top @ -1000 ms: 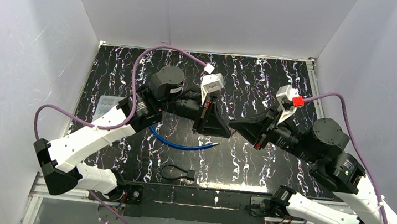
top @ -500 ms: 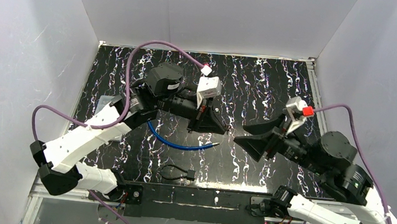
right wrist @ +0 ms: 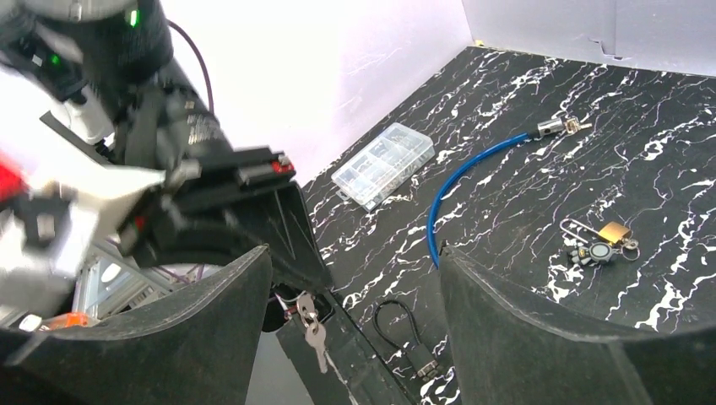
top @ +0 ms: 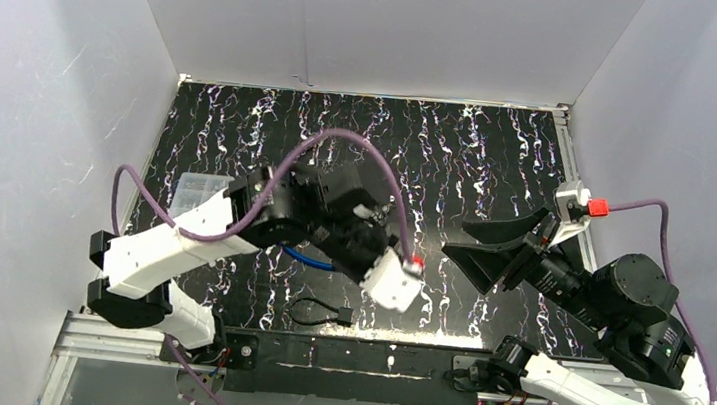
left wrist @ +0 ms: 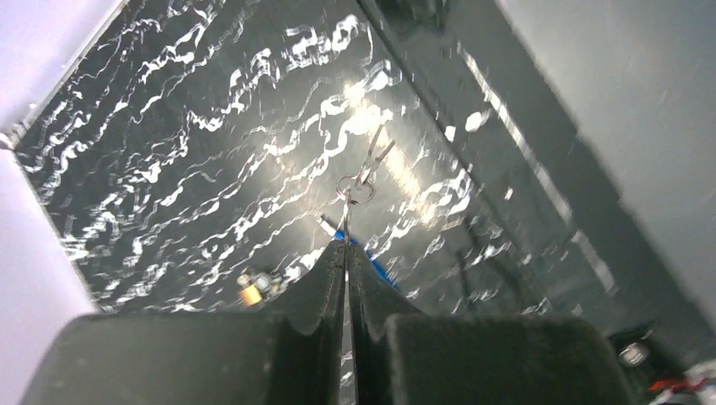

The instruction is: Unlock with the key

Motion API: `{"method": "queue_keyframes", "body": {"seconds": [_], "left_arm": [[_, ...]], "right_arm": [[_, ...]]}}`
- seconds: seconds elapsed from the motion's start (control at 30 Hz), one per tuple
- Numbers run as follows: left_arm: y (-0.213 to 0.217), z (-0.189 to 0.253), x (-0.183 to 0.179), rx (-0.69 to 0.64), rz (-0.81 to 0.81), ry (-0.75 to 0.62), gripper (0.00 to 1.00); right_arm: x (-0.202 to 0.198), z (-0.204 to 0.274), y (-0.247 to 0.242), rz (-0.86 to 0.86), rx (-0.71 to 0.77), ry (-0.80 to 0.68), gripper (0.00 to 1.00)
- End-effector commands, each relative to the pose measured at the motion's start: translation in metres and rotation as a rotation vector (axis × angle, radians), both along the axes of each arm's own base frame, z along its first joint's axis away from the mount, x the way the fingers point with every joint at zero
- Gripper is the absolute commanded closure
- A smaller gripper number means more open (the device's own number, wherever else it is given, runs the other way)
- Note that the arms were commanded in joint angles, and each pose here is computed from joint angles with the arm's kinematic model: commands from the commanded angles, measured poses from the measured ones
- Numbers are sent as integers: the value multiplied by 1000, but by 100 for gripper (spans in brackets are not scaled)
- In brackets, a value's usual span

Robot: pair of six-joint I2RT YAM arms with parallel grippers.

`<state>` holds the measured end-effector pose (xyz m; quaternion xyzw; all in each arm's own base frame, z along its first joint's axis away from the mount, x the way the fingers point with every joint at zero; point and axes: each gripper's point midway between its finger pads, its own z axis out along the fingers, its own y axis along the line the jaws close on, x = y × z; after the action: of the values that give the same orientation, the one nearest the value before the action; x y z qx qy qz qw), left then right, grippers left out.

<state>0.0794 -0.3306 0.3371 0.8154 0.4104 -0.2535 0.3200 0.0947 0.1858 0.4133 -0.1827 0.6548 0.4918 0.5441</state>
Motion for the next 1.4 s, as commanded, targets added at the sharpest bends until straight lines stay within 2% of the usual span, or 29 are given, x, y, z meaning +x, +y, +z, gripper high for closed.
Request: {"method": "queue_keyframes", "body": {"seconds": [0.0,0.1,0.13,0.17,0.23,0.33,0.4,0.57,0.7,0.8,0.93,1.17,1.37], "left_arm": [[41,-8,36,119,-175,-542,100],[53,-17,53,170,-433,-957,100],[50,-12,53,140,-530,-1097,100],[48,-10,50,101,-580,-1175,100],[43,0,45,55,-637,-1252,100],[27,21,42,-53,-634,-1358,100],[19,38,34,-174,-620,-1458,100],[9,63,11,-399,-628,-1610,100],[7,87,2,-499,-604,-1725,100],[11,99,-2,-539,-591,-1781,100],[14,110,-9,-596,-577,-1845,100],[17,116,-7,-586,-546,-1900,100],[16,116,-6,-584,-545,-1912,100]], "right_arm": [[6,14,-1,-37,53,-14,22],[7,8,-3,-45,63,-9,22],[6,7,-2,-41,60,-8,22],[6,4,-1,-34,55,-5,22],[5,-1,4,-16,50,6,23],[0,-3,17,45,69,8,23],[-5,-1,23,85,83,7,23],[-14,11,42,188,104,-21,21],[-18,25,51,238,118,-41,22],[-24,34,54,281,146,-58,23],[-26,36,58,320,157,-36,31],[-27,42,63,393,247,24,35],[-24,42,74,483,276,85,49]]}}
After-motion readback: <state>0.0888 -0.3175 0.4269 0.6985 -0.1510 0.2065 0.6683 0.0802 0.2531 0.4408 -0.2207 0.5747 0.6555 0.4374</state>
